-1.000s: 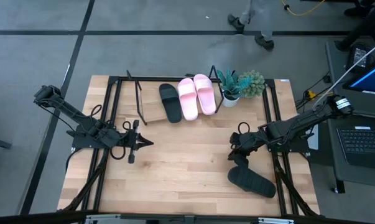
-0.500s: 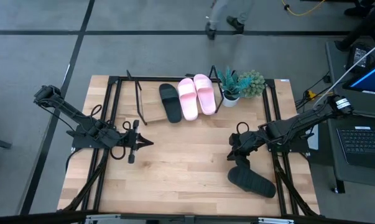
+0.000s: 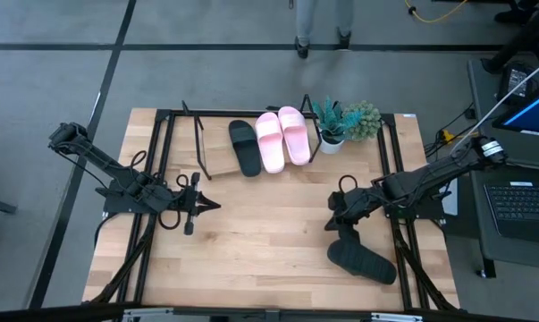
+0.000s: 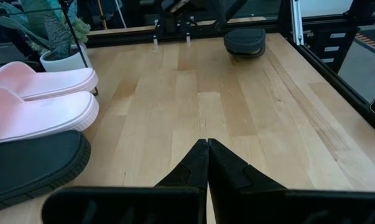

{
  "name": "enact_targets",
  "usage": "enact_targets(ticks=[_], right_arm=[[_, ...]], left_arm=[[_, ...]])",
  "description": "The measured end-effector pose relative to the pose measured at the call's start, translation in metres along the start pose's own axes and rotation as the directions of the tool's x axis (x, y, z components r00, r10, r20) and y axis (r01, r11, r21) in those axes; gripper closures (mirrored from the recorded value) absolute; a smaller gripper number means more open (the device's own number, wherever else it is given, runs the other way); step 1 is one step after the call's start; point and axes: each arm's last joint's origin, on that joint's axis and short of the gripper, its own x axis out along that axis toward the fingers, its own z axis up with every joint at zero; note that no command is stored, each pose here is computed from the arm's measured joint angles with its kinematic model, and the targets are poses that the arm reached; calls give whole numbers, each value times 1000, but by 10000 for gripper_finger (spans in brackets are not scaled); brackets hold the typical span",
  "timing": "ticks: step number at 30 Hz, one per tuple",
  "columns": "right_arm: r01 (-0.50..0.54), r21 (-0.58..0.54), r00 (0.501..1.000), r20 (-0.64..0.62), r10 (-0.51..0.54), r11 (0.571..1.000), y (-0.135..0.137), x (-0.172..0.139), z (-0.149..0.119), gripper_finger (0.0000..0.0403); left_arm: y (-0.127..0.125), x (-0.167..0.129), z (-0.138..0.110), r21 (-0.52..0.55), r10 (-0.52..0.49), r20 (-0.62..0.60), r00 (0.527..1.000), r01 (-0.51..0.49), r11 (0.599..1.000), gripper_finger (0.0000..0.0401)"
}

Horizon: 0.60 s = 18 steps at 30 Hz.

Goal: Pick and place slides into the shelf
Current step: Put the black slide on the shelf

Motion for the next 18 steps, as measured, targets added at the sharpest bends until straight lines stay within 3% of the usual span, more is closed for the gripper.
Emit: enact_targets(ticks=[5,13,18], right_arm=[[112,-6,990,-83,-112,994,9,-2,6,399],[192,-30,963,-188,-194,981,58,1,42,400],[365,-62,903,-218,-370,929,93,1,58,401]], left_arm=[[0,0,0,3,0,0,1000,0,1000,401],[0,0,-1,11,1,-6,1000,-1,1000,401],[0,0,-4,27,5,-34,999,-4,1000,401]])
